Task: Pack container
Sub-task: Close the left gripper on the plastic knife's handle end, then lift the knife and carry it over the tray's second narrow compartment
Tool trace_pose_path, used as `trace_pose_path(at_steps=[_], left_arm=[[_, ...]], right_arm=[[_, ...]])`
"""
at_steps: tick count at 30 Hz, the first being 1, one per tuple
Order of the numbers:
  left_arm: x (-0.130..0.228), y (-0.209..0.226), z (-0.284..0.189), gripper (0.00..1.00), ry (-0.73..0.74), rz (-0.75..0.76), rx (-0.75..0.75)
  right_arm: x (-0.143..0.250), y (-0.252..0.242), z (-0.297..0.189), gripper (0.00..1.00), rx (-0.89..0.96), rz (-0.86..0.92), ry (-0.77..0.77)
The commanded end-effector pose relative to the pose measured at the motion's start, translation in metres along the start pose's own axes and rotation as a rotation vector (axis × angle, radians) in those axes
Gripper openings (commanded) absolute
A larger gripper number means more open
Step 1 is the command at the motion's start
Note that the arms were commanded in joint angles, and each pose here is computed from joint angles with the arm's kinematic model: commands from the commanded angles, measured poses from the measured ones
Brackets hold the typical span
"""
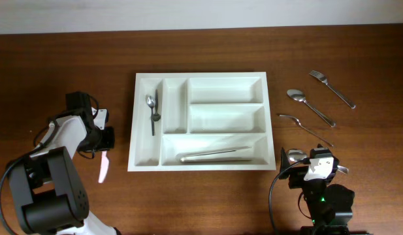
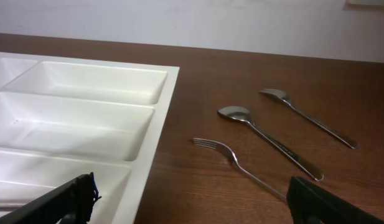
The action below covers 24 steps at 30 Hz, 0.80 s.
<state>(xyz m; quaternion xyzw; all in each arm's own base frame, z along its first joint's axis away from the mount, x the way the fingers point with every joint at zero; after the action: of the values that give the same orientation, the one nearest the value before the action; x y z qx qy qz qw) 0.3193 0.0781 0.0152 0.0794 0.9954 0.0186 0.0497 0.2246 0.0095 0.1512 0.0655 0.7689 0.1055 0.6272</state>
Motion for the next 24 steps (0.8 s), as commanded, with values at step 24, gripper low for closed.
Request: trace_pose_path(at_steps=[24], left_arm=[[0.001, 0.004, 0.012, 0.02, 0.05, -0.031, -0.002]], right_arm=[[0.003, 0.003, 0.0, 0.99, -0.017, -0.004, 0.001]])
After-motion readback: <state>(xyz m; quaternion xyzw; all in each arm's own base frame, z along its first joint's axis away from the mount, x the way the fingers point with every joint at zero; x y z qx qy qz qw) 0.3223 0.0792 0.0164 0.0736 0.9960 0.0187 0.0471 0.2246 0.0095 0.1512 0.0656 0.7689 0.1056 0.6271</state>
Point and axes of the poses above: each gripper's point midway between its finger pads, its own z axis out along the fingers, its own y axis along the line the jaws close on, x = y × z, the point moved 2 cm from there along -z, back along the fingers, and after that the axes turned 13 degrees about z, right-handed, at the moved point
